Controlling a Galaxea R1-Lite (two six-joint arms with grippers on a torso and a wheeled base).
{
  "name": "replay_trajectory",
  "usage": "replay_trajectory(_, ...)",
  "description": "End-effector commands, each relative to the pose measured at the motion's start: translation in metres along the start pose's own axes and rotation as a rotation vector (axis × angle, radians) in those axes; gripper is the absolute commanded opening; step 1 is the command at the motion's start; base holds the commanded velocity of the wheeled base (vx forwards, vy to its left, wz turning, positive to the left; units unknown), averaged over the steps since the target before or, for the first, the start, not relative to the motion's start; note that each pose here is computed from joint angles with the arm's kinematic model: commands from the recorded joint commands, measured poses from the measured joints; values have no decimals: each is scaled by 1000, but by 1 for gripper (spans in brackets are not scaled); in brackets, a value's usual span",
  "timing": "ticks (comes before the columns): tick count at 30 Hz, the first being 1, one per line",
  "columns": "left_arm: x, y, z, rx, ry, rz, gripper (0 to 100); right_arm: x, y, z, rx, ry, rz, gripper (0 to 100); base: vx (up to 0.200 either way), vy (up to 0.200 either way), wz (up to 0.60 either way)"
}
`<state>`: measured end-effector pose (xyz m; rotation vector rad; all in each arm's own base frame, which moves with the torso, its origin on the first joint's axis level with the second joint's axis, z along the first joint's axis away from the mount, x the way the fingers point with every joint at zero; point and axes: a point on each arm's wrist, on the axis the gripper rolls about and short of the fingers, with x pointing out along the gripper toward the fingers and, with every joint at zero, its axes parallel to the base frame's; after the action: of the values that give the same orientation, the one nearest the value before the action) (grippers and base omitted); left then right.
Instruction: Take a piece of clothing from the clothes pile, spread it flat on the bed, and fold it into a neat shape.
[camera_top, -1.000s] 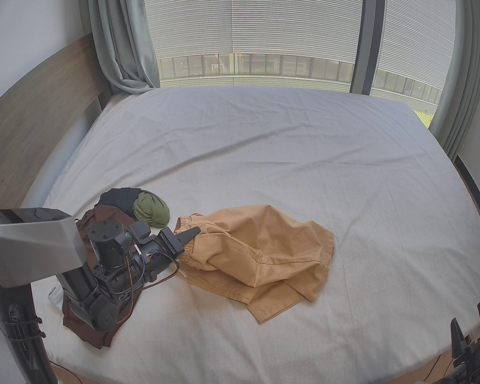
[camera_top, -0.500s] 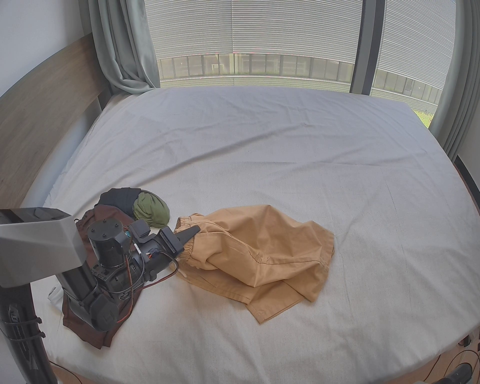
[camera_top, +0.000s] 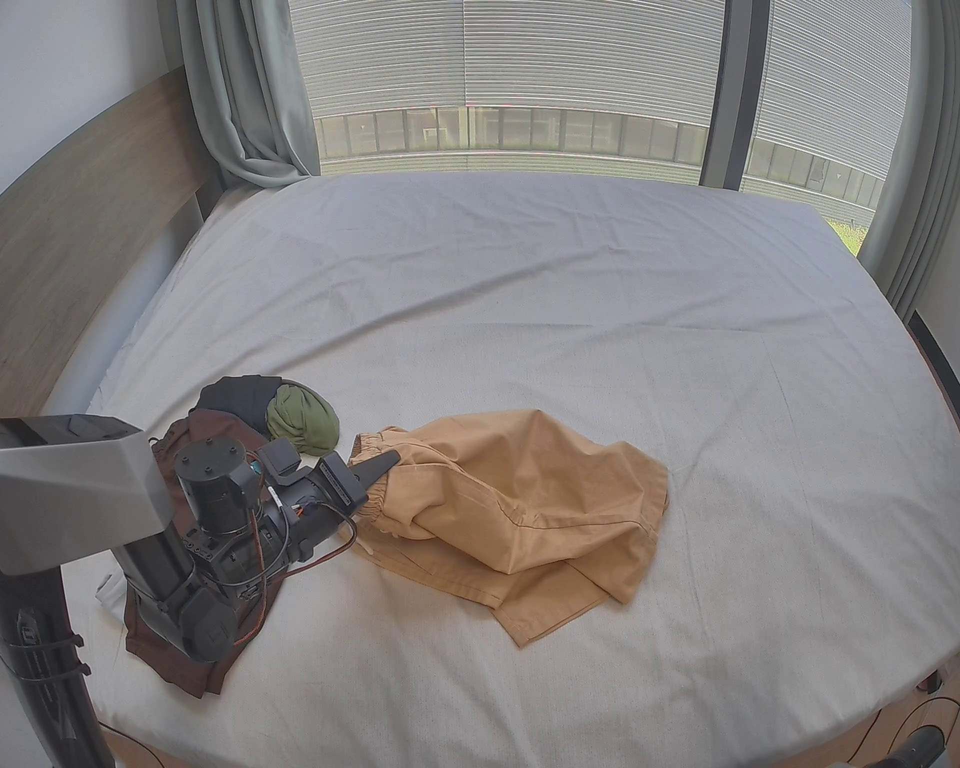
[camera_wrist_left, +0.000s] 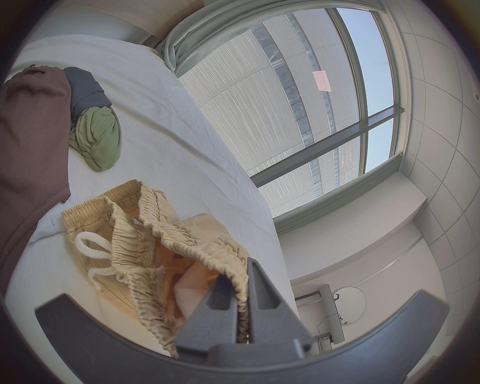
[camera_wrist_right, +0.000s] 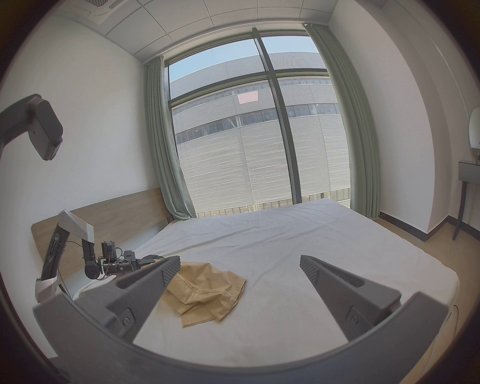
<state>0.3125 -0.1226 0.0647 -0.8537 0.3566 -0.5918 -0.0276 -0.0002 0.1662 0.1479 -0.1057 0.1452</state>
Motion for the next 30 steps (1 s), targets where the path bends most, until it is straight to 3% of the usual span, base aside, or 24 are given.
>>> replay_trajectory(1, 0, 0, 0, 0, 0, -2, 0, 11, 1, 11, 1, 33, 1, 100, 0, 0, 0)
replay_trajectory(13, 0, -1, 0, 1, -2, -4, 0, 42, 5, 41, 11, 101, 82, 100, 0, 0, 0)
replay_trajectory(19, 0, -1, 0, 3, -1, -6, 0, 82, 6, 58, 39, 118, 115, 100, 0, 0, 0)
replay_trajectory(30, 0, -3, -1, 5, 2, -9, 0, 137, 4, 52, 108, 244, 158, 100, 0, 0, 0)
